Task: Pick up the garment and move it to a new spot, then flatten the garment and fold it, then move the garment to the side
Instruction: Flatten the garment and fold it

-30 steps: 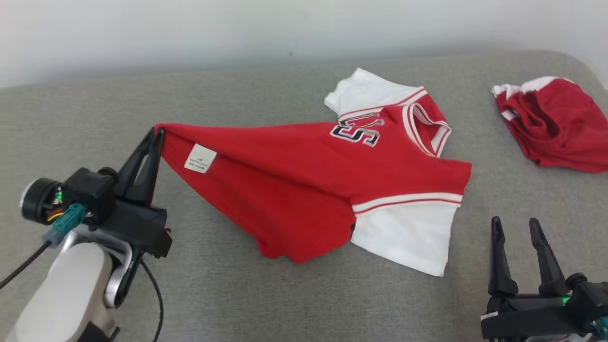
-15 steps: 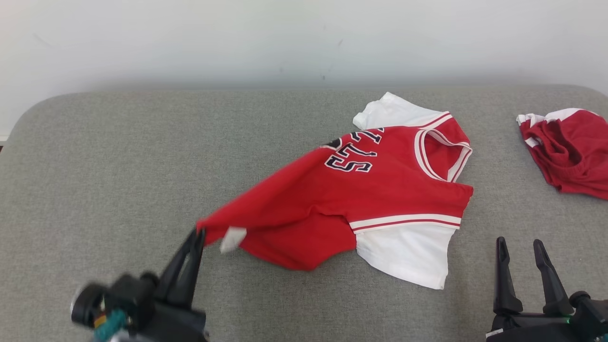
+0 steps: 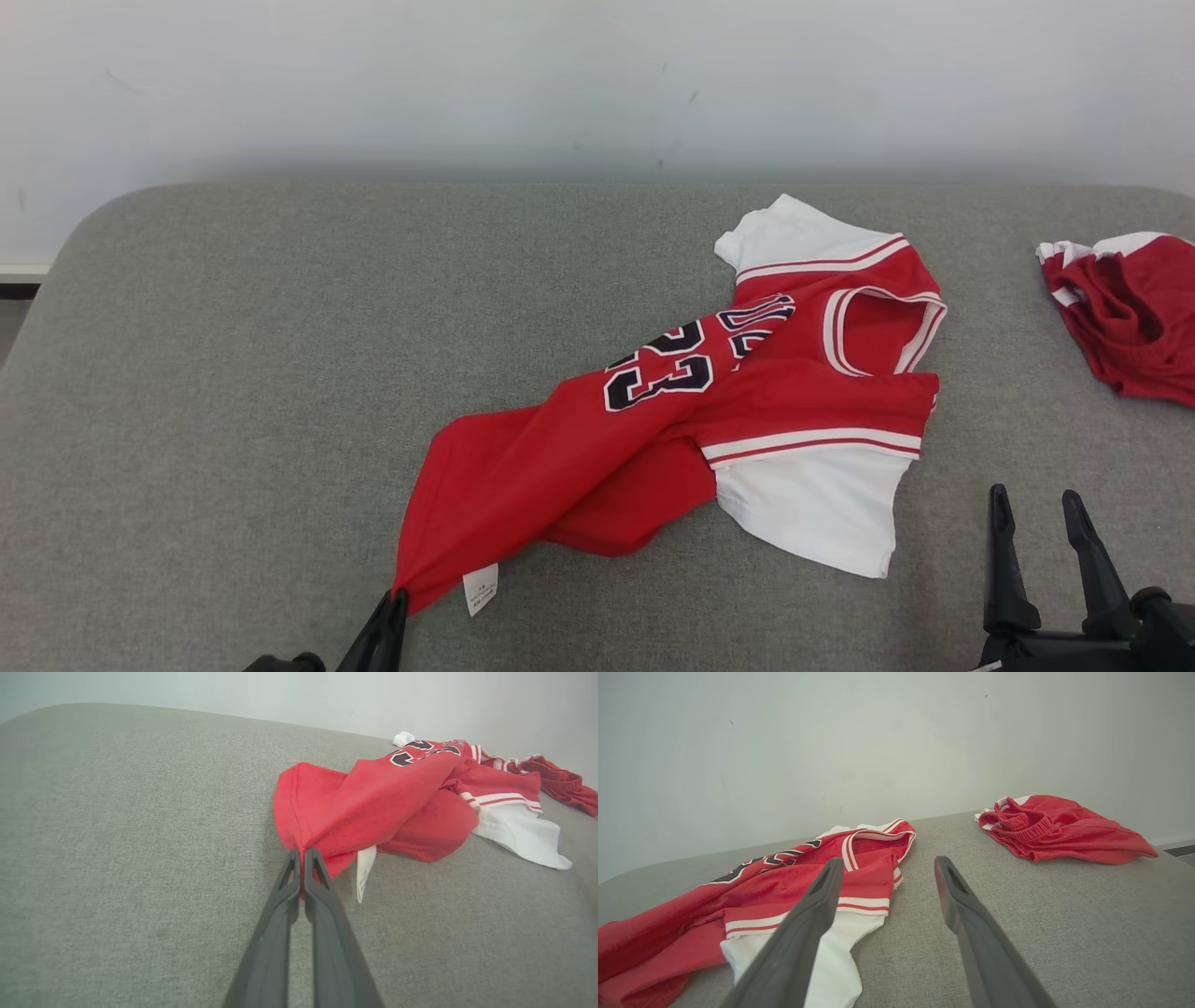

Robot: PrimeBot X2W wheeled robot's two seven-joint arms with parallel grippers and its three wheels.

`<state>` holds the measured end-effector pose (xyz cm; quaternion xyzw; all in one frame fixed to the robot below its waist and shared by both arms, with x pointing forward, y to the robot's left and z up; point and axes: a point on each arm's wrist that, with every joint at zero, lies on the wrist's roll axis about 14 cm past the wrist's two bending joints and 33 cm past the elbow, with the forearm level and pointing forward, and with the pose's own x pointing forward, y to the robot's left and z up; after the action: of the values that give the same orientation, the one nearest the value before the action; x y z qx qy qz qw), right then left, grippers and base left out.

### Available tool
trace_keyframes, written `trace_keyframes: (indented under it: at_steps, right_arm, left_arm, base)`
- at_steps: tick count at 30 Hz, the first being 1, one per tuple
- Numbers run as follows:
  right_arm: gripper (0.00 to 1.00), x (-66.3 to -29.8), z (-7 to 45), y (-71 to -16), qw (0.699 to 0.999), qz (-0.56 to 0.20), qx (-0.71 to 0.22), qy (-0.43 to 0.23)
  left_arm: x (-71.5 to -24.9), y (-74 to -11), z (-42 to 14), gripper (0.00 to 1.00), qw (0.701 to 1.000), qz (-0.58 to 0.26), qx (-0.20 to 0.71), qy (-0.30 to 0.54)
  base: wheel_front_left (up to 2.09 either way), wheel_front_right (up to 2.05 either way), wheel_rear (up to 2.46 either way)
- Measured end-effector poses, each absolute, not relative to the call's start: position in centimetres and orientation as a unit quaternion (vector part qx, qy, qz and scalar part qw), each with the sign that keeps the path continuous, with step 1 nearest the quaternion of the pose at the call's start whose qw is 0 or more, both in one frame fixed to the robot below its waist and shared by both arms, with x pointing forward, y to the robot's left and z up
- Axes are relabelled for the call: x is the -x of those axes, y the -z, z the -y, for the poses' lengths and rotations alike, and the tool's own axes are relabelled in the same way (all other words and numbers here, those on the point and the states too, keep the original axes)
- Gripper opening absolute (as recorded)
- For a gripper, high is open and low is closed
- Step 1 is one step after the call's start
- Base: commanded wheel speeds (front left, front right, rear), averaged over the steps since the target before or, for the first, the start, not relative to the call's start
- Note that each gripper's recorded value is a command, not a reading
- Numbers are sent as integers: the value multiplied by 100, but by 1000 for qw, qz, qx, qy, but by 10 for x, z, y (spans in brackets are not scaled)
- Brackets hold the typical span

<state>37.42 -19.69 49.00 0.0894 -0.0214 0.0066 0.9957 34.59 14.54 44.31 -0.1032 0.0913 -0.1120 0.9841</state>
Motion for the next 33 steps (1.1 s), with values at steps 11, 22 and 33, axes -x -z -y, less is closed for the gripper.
trace_keyframes:
  at_steps: [11,22,33]
  right_arm:
    - [100,-370,200,-499,996,33,-82,-10]
    - [100,-356,205,-508,996,46,-81,-6]
    - [100,-339,207,-501,996,36,-76,-8]
  left_arm:
    - [-356,-478,-161,100,991,-21,106,77]
    - [-352,-513,-199,100,994,47,95,5]
    - [-340,-509,-220,100,996,47,74,-20]
  base:
    - [0,0,0]
    - [0,0,0]
    - [0,0,0]
